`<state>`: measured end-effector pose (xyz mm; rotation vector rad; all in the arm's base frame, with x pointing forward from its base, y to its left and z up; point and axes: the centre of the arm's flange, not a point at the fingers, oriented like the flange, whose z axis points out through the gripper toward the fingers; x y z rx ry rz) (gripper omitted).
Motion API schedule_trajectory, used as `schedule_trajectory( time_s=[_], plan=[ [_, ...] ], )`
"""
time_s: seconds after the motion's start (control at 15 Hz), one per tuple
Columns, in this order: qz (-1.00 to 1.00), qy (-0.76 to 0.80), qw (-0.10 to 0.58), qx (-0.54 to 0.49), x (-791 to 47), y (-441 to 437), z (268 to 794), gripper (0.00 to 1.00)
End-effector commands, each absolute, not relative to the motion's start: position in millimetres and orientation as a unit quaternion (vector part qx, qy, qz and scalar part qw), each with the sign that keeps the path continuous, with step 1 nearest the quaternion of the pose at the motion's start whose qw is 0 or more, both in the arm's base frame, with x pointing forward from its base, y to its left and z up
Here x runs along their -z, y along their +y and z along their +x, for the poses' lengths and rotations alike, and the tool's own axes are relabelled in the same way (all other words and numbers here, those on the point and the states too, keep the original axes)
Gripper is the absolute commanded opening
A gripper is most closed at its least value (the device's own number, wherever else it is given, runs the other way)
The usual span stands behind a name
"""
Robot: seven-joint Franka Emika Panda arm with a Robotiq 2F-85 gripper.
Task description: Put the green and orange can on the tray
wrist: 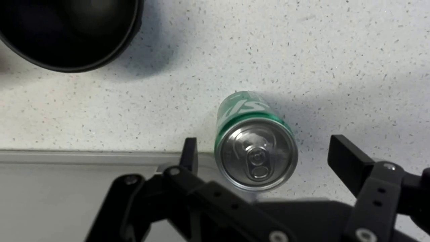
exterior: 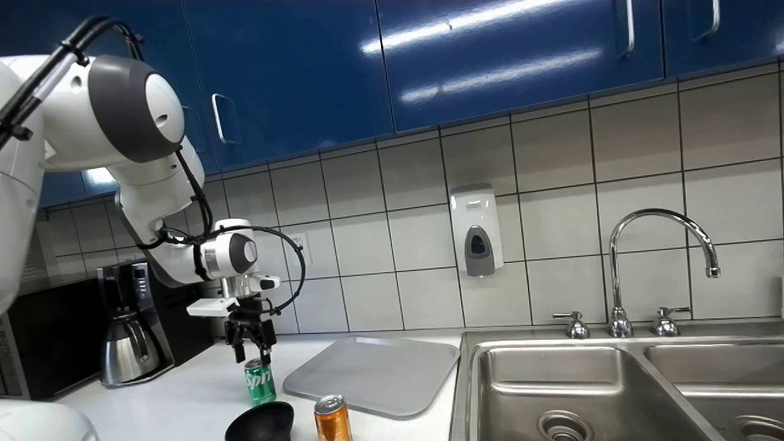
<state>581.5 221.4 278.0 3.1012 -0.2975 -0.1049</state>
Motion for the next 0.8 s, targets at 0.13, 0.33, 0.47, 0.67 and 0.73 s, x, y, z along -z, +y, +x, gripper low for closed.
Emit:
schedule_trajectory(
  time_s=[0.13,0.33,0.47,0.67,0.73],
  plan=[
    [0.995,-0.089,0.027,0.040,-279,212,589,1.00],
    [0.995,-0.086,0.026,0.043,-272,212,591,1.00],
    [0.995,-0.081,0.024,0.045,-266,215,591,1.00],
    [0.995,-0.077,0.023,0.050,-255,219,591,1.00],
    [0.995,-0.076,0.025,0.052,-251,220,591,1.00]
  ],
)
